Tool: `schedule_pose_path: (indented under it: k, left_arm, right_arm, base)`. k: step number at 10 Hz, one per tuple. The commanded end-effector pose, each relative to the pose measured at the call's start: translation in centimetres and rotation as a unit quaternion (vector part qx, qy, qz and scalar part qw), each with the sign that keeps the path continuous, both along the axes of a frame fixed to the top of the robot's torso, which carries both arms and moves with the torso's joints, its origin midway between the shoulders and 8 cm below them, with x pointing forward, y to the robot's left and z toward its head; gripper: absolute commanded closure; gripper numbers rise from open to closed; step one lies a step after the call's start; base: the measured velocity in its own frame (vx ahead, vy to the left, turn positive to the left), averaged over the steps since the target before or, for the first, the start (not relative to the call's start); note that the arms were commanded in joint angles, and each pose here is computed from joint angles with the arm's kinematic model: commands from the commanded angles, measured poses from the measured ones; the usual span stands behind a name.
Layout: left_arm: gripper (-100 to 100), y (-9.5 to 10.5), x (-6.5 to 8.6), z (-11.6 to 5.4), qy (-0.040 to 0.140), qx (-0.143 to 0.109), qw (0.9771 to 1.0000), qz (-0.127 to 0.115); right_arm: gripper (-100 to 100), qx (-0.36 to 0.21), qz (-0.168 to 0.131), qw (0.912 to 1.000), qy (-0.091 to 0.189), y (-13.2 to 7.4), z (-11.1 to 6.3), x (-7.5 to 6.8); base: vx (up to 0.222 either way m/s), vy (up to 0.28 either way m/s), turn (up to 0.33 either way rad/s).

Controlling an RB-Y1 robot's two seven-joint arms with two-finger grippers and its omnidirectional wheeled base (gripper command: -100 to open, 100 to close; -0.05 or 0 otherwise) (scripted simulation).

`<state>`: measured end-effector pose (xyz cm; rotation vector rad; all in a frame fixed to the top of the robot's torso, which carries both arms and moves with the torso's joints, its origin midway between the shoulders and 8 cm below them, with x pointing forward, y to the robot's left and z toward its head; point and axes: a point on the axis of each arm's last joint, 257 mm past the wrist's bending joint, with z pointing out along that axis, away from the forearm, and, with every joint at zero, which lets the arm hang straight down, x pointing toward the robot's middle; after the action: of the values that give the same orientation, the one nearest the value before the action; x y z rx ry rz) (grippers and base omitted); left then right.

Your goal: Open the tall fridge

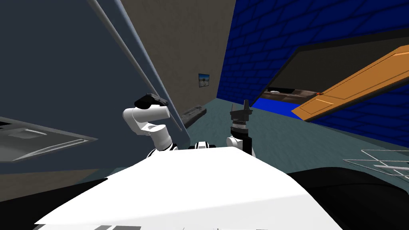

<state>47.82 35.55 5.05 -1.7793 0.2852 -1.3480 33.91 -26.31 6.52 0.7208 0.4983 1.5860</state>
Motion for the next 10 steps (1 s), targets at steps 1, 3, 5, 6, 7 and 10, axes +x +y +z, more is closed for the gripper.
schedule_pose_path:
  k: [1, 3, 5, 6, 7, 10]
  left_arm:
    - [100, -1.1, 0.5, -0.3, 0.002, 0.0, 0.9999, -0.016]
    - [100, -3.7, 1.4, -0.7, 0.007, -0.002, 0.9986, -0.053]
    - [100, -4.9, 1.7, -0.7, 0.007, -0.001, 0.9975, -0.07]
    - [100, -6.1, 2.0, -0.7, 0.007, -0.001, 0.9962, -0.086]
    - [100, -7.4, 2.3, -0.7, 0.007, -0.001, 0.9947, -0.103]
    - [100, -9.8, 2.7, -0.6, 0.008, 0.0, 0.9907, -0.136]
  right_arm:
    - [0, 0.0, 0.0, 1.0, 0.0, 0.0, 0.0, 0.0]
    - [0, 0.0, 0.0, 1.0, 0.0, 0.0, 0.0, 0.0]
    - [0, 0.0, 0.0, 1.0, 0.0, 0.0, 0.0, 0.0]
    - [0, 0.0, 0.0, 1.0, 0.0, 0.0, 0.0, 0.0]
    - [0, 0.0, 0.0, 1.0, 0.0, 0.0, 0.0, 0.0]
    - [0, 0.0, 0.0, 1.0, 0.0, 0.0, 0.0, 0.0]
  base:
    - [-0.165, 0.007, -0.049]
    - [-0.206, 0.09, -0.056]
    - [-0.28, 0.088, -0.077]
    - [-0.253, 0.052, -0.025]
    - [-0.305, 0.074, -0.055]
    - [-0.241, 0.085, -0.048]
